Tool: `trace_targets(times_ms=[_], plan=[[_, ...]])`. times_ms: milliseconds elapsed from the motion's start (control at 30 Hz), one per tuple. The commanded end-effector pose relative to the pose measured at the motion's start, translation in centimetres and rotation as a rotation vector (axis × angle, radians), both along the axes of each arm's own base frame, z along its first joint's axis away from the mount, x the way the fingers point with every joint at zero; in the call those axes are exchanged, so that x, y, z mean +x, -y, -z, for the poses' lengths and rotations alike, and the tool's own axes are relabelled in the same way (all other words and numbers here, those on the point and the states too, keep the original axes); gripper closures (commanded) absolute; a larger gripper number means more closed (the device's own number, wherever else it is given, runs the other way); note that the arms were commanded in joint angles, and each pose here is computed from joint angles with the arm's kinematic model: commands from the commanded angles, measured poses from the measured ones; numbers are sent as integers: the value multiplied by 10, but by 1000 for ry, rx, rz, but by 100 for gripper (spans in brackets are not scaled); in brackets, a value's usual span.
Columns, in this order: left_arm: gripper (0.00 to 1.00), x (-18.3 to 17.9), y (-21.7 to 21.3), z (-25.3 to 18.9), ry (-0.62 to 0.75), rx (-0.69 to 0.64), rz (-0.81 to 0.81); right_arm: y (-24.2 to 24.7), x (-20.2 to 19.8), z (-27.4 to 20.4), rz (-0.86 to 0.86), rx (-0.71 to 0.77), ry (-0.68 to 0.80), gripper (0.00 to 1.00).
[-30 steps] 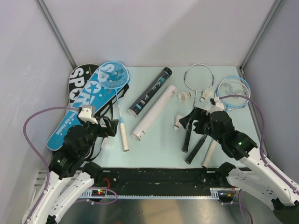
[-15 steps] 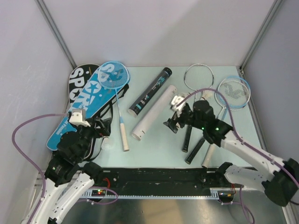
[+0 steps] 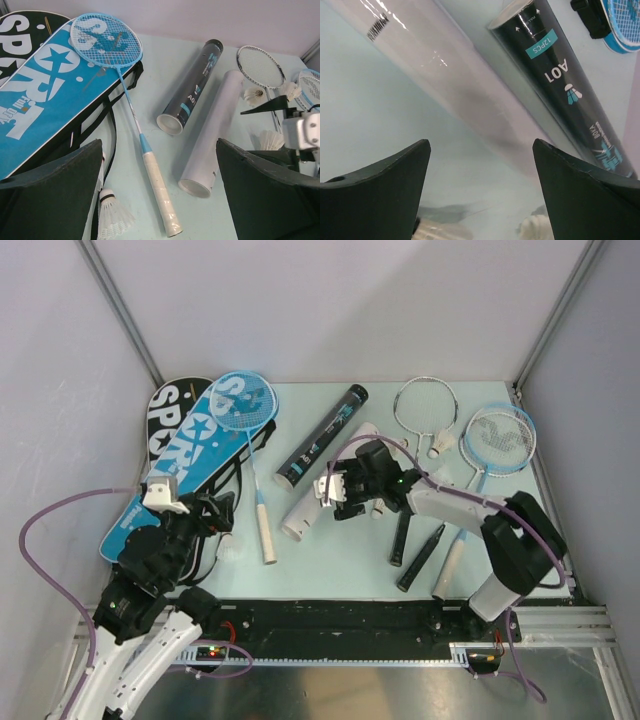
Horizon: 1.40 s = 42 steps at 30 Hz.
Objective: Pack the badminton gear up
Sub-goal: Open the lid of the shuttle tube.
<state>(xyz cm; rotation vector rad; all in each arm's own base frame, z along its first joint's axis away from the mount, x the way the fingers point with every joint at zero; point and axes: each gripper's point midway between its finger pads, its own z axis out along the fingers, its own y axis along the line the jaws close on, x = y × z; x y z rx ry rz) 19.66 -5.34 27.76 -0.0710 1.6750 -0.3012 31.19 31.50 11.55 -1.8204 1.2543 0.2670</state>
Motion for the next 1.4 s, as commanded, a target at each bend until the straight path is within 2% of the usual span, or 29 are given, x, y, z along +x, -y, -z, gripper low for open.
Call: trace_targets(times_ms=[0, 200, 567, 667, 833, 1067, 1233, 1367], plan=[[2, -2, -4, -12, 36, -4, -8, -16, 26, -11, -107, -50, 185, 10], [2, -2, -3, -12, 37, -2, -6, -16, 40, 21, -157, -198, 209, 10], [2, 0, -4, -9, 29, 17, -9, -33, 49, 65, -266, -346, 299, 9], [2, 1, -6, -10, 29, 20, -25, -36, 47, 75, -278, -379, 310, 13], [2, 0, -9, -11, 35, 17, -37, -36, 46, 78, -278, -410, 326, 24], [2, 0, -13, -10, 35, 6, -59, -50, 41, 59, -212, -318, 336, 45], [2, 1, -15, -13, 25, -44, -92, -61, 31, 1, -126, -118, 312, 52], [2, -6, -13, -31, 47, -97, -69, -61, 19, -40, -71, 29, 255, 56]])
